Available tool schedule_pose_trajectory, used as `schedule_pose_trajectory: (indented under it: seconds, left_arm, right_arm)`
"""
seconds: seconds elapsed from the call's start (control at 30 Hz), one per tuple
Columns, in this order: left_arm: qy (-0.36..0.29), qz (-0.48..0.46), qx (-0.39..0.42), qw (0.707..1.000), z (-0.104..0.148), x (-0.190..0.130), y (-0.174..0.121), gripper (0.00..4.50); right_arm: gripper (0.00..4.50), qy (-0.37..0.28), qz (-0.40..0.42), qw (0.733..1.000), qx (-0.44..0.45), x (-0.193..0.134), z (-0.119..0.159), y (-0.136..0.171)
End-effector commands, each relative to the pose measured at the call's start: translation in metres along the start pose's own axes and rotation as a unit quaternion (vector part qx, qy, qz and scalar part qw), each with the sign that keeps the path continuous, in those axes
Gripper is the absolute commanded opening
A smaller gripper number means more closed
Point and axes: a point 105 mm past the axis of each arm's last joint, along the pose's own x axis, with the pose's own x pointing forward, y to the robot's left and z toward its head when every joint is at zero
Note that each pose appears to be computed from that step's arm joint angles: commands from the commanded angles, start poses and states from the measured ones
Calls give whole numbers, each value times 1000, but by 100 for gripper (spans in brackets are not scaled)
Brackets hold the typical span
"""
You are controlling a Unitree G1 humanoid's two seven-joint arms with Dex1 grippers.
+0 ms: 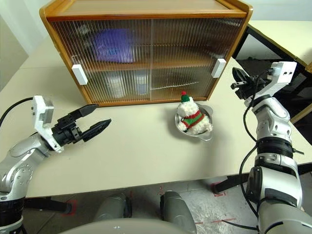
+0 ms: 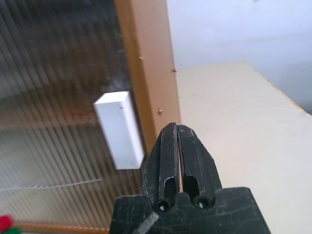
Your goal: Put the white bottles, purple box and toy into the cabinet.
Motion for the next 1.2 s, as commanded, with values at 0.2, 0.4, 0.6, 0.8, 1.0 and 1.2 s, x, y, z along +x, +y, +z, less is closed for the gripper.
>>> schedule_pose_trajectory:
  seconds: [0.2,0.4,0.6,0.8,1.0,1.2]
  left_arm:
    - [-69,-56,7,996,27,2,-20,450]
    - [-87,-55,10,995,32,7,-22,450]
    - [-94,-42,11,995,31,7,-17,450]
    - [-98,-37,10,994,31,7,-15,450]
    - [-97,-37,10,995,30,9,-16,450]
    - [-95,-36,12,995,30,9,-15,450]
  right_arm:
    - [2,25,-20,999,2,12,-8,-1]
    - [2,24,-15,1000,11,18,-9,4]
    - [2,23,12,999,20,25,-10,20]
    - [2,29,22,999,21,28,-13,31]
    - [2,41,17,999,14,28,-16,33]
    - [2,49,14,999,17,24,-18,33]
